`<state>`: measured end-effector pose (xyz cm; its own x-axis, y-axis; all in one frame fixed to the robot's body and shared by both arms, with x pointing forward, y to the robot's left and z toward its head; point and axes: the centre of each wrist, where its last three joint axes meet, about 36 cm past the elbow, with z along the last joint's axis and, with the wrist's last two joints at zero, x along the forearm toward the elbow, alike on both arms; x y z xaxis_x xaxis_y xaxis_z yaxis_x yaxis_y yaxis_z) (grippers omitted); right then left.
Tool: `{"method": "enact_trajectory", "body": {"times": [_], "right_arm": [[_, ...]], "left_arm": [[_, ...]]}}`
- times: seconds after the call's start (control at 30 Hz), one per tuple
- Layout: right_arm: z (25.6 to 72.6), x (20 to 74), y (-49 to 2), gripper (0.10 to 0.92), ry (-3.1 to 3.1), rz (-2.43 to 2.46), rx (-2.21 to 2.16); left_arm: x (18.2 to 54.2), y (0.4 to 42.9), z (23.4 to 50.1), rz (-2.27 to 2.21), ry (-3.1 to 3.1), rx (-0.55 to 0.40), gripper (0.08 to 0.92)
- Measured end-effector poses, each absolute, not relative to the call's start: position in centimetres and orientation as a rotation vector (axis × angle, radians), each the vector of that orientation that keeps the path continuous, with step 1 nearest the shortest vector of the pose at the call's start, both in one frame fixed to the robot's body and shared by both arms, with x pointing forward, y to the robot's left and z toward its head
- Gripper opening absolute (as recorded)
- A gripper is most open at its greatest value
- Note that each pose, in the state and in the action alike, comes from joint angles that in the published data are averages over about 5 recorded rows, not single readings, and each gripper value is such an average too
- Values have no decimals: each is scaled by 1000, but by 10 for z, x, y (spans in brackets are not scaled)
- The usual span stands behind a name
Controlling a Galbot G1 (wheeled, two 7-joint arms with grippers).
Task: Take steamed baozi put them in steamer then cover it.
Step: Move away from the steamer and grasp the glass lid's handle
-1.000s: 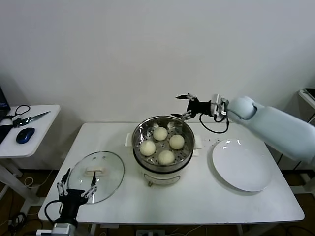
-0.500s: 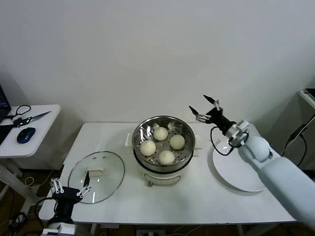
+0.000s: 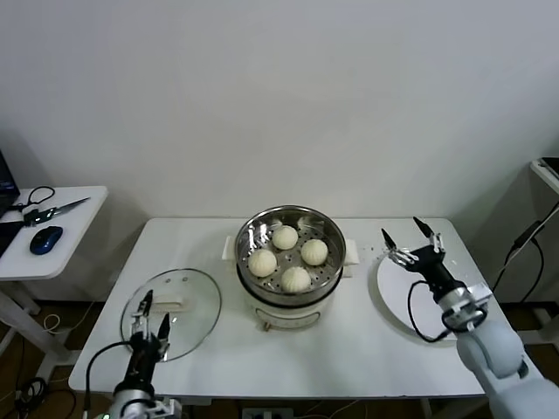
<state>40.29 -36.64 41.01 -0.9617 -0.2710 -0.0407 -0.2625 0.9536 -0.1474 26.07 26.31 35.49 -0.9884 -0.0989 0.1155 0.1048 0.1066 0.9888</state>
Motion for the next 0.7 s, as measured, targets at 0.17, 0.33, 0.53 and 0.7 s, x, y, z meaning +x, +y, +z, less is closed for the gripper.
{"method": "enact_trajectory", "body": {"times": [0.17,0.33,0.53,0.7], "right_arm": [[406,378,-375,823,3085,-249,-349],[407,364,-379,823,3103,-280,-310],[406,353,-382,823,3116,-310,-282],[406,348,-385,823,3121,-340,-262]], "left_arm": [[272,260,332,-2118,-2088,-50,823],[287,265,312,-2191,-1984,-76,823],[306,277,292,-2232,-1898,-75,823],[323,285,282,-2251,-1863,-63,823]]}}
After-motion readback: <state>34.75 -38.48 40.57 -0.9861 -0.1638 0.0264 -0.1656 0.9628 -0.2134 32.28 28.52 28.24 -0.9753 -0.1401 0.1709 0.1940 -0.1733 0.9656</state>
